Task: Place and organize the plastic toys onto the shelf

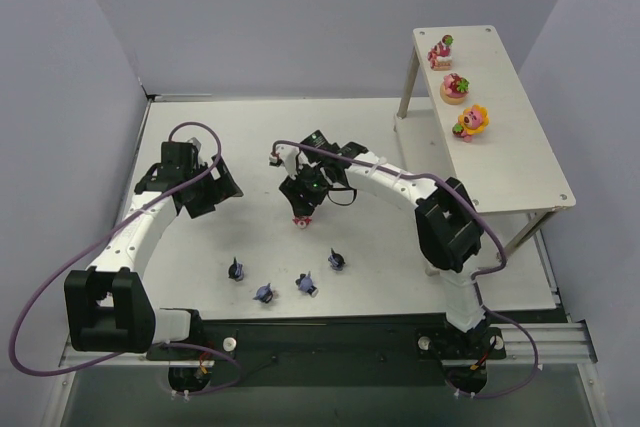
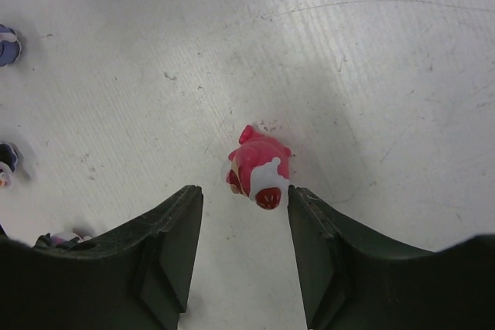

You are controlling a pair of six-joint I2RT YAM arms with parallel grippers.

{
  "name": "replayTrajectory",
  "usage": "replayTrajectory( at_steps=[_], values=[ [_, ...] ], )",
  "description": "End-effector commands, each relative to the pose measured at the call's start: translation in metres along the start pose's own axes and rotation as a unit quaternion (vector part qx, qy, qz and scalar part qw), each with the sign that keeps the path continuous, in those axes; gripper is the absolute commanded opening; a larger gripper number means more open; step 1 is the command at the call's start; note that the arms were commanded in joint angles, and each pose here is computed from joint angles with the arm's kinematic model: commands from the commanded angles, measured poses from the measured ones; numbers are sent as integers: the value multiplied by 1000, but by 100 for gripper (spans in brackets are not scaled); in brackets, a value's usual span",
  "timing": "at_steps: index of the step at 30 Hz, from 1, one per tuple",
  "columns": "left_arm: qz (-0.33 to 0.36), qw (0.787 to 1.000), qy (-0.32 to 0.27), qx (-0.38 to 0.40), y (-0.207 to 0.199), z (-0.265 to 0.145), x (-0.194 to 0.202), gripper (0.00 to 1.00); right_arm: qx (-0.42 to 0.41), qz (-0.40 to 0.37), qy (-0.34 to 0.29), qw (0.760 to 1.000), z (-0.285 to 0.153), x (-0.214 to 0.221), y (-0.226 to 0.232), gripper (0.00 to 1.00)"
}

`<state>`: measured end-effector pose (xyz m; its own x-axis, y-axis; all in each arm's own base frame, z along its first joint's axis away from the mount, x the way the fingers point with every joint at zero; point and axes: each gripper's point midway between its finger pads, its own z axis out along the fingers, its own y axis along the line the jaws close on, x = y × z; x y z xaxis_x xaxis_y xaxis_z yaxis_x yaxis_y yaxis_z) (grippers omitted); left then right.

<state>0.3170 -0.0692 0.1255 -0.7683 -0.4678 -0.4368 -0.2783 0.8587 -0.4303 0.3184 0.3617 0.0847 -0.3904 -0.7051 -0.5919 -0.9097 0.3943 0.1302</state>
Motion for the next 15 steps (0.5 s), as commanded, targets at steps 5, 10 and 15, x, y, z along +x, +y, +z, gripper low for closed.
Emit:
replayTrajectory(
  at_steps=[5, 10, 15],
  values=[
    [9, 1000, -23, 8, -10, -9, -18, 94, -32, -26, 24, 999, 19, 7, 14, 47],
    [8, 1000, -20, 8, -10, -8, -17, 94, -19, -20, 34, 999, 28, 11, 9, 44],
    [9, 1000, -19, 5, -9, -8, -16, 94, -2, -10, 42, 999, 30, 13, 2, 38]
  ],
)
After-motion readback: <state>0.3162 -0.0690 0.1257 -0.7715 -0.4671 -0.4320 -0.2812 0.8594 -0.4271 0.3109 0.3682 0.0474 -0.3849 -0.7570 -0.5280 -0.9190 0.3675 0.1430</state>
